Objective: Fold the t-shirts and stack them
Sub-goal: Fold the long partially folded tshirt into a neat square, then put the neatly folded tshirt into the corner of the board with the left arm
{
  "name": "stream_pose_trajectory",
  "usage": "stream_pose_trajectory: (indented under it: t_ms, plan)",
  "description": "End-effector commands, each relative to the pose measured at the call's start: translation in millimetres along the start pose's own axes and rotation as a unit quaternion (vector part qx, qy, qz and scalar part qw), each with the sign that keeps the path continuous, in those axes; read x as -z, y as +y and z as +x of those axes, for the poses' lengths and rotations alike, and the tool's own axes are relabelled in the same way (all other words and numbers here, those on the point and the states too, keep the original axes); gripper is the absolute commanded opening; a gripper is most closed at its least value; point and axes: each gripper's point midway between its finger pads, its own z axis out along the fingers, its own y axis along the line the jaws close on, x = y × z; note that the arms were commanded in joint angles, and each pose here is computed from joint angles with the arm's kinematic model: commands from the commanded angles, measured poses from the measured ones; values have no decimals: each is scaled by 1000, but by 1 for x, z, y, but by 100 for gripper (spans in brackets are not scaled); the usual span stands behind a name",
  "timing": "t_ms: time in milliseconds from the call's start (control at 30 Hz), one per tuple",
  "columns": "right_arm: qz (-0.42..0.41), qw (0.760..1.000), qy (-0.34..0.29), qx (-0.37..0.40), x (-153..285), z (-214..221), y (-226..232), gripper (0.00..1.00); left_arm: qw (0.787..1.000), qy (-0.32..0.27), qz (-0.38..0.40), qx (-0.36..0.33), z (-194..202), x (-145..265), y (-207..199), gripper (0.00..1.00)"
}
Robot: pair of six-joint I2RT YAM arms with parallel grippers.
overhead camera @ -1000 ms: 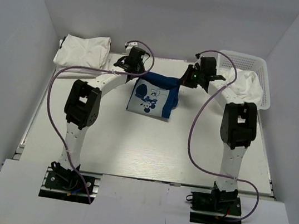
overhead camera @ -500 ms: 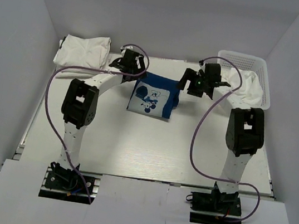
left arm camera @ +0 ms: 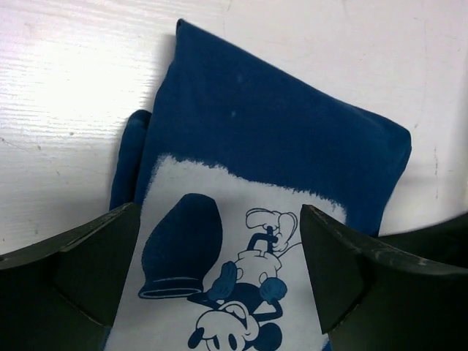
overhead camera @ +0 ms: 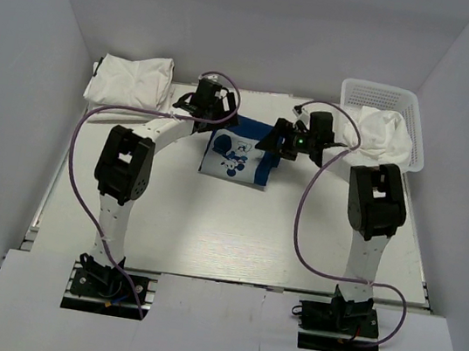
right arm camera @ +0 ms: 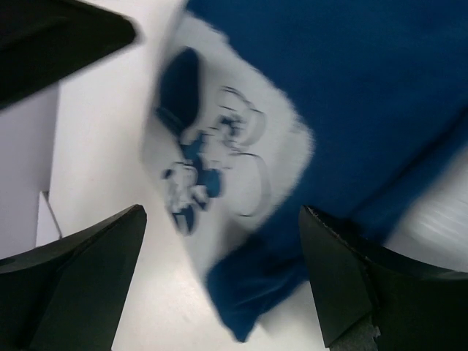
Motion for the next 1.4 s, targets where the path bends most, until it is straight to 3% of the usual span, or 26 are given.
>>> stream_pose_trajectory:
  t_ms: [0,133,533,733,867,900,933,1033,1100,1133,1167,1367]
  plan:
    - [54,997,17,-42,-3,19,-45,90,1000,10,1,-2,3,3,4,100]
    - [111,990,49,-65,-8,50,-87,90,1000,4,-19,-23,2,6,14,100]
    - [143,987,68,-19,-11,57,-94,90,991,61,-65,-98,32,-15,52,100]
    - [146,987,71,10,-12,54,-91,90,992,84,28,-88,59,-36,30,100]
    - [156,985,67,19,-11,50,-90,90,990,110,50,-79,72,-46,25,98]
    - [156,985,67,19,-11,50,-90,90,988,117,68,-77,78,-49,20,94]
    - [155,985,68,20,-12,51,-89,90,987,118,77,-77,80,-49,19,81]
    - [150,986,66,22,-12,49,-86,90,981,123,125,-87,88,-48,8,59]
    - [140,987,67,30,-10,48,-80,90,973,129,168,-87,94,-45,-4,38]
    - [138,988,62,35,-8,44,-77,90,973,119,179,-90,89,-43,-9,26]
    - [139,988,64,35,-4,52,-79,90,973,120,178,-82,89,-43,-10,0]
    - [116,989,3,87,28,31,-40,90,981,39,155,-114,30,-26,-19,0]
